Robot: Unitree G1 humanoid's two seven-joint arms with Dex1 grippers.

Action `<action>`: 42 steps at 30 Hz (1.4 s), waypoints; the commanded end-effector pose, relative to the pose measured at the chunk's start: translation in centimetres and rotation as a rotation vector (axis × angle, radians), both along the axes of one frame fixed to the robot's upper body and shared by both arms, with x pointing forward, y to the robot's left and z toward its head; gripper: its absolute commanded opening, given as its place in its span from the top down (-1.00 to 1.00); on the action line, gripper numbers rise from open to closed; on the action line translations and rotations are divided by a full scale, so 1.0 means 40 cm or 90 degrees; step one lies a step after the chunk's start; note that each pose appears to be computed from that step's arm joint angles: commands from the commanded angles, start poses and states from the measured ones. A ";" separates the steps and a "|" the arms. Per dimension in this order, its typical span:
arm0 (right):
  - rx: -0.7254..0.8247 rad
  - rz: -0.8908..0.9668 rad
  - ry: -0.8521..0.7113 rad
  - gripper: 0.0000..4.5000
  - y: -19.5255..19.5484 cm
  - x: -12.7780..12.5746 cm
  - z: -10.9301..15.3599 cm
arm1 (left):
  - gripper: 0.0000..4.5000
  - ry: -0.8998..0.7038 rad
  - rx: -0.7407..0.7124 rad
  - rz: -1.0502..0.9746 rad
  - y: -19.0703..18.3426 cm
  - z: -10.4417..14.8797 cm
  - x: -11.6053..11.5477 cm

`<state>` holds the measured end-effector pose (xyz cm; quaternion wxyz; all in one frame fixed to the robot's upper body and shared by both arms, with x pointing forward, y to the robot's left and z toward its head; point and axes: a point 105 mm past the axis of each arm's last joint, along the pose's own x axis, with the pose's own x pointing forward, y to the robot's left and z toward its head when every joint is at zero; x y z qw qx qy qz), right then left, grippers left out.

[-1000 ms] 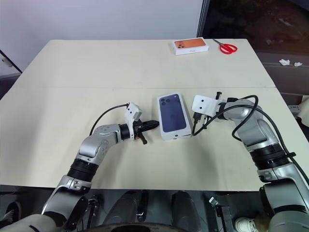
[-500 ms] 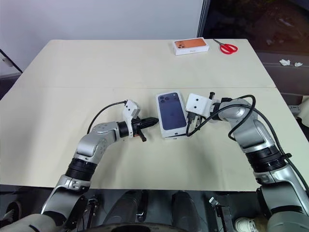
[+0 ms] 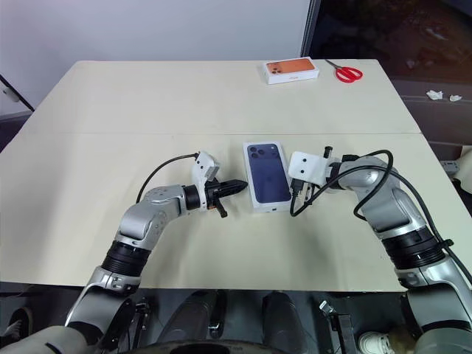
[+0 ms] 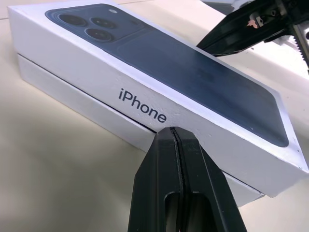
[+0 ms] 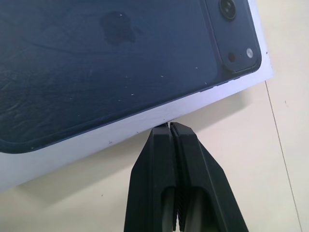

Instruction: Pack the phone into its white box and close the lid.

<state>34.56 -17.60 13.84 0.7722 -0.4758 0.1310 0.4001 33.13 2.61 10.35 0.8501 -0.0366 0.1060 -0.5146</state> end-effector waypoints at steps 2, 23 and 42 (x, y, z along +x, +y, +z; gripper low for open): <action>0.004 0.024 -0.025 0.96 0.020 -0.011 0.022 | 1.00 -0.019 -0.017 -0.018 -0.006 0.025 -0.015; 0.103 -0.006 -0.025 0.96 0.019 0.017 0.097 | 1.00 -0.036 -0.046 0.033 0.061 0.084 0.013; 0.158 0.046 0.121 0.96 0.085 -0.070 0.011 | 1.00 0.024 0.096 -0.017 0.001 -0.035 0.011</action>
